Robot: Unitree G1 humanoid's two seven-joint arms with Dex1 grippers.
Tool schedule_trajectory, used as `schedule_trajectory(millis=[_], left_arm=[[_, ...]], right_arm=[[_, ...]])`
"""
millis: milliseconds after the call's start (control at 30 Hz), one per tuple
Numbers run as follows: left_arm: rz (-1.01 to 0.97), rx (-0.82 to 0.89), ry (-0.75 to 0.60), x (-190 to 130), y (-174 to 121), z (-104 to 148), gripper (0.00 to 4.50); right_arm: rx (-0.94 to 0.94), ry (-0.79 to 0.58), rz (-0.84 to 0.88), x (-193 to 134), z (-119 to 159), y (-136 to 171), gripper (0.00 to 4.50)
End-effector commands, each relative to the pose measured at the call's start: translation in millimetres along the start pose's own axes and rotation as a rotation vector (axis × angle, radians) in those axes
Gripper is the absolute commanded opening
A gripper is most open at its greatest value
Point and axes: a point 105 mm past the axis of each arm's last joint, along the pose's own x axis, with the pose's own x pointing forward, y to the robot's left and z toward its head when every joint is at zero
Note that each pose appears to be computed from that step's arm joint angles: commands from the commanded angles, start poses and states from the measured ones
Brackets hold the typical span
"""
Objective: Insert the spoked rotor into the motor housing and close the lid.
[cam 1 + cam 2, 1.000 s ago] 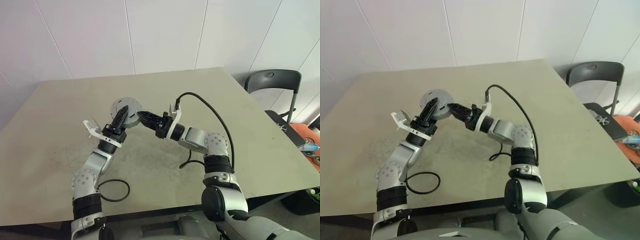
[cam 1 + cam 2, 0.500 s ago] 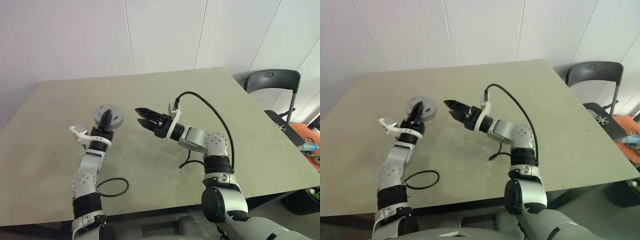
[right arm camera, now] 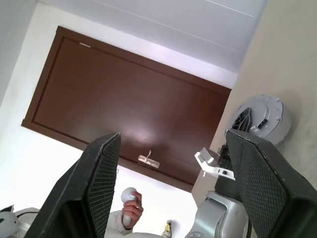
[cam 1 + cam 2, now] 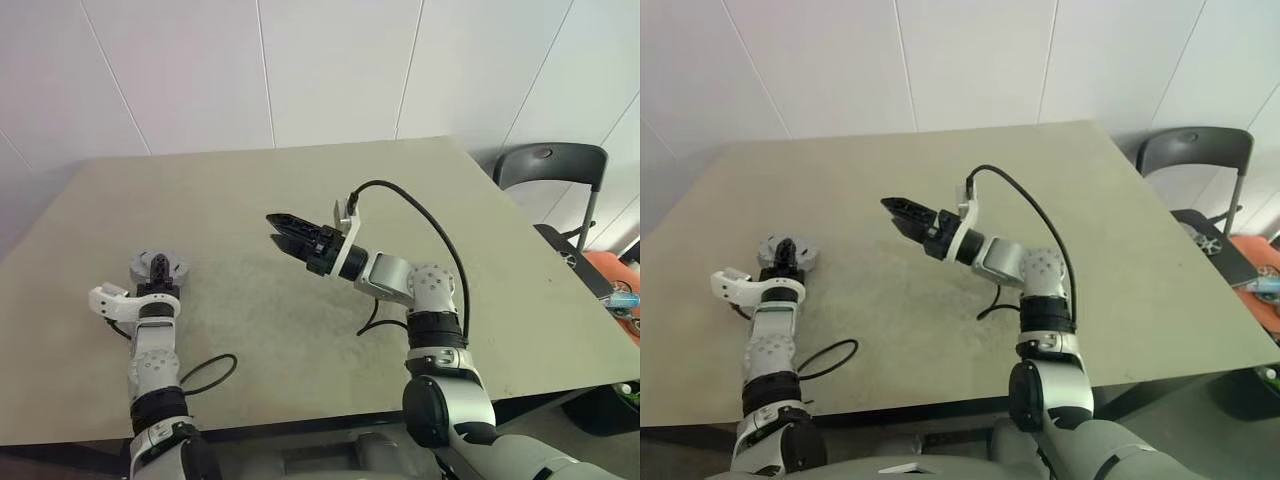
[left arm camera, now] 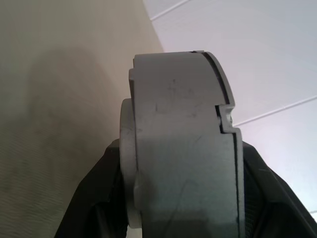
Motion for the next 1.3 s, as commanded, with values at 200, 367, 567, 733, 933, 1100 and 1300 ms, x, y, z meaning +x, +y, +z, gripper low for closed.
schedule_trajectory(millis=[200, 367, 567, 733, 933, 1100, 1300], left_arm=[[-0.003, 0.049, -0.099, 8.3, -2.6, 24.3, 2.36], [0.019, 0.058, -0.105, 8.8, 2.3, 25.0, 2.36], [0.059, 0.069, -0.112, 7.9, 12.5, 25.9, 3.18], [0.120, 0.074, -0.144, 8.8, 21.2, 32.6, 4.45], [0.195, 0.092, -0.194, 6.9, 31.8, 43.5, 4.45], [0.322, 0.152, -0.246, 0.5, 50.6, 54.8, 4.45], [0.466, 0.244, -0.311, -11.2, 70.7, 70.6, 4.45]], right_arm=[[-0.031, 0.006, 0.068, 5.7, -1.7, 15.7, 3.53], [-0.031, 0.009, 0.067, 5.9, -2.1, 15.4, 3.53], [-0.031, 0.011, 0.065, 6.2, -3.0, 14.6, 3.57], [-0.029, 0.013, 0.059, 5.6, -3.4, 12.4, 3.57], [-0.028, 0.020, 0.058, 5.1, -4.3, 11.7, 3.57], [-0.027, 0.025, 0.056, 5.0, -5.7, 10.8, 3.57], [-0.029, 0.028, 0.058, 4.5, -6.8, 10.8, 3.57]])
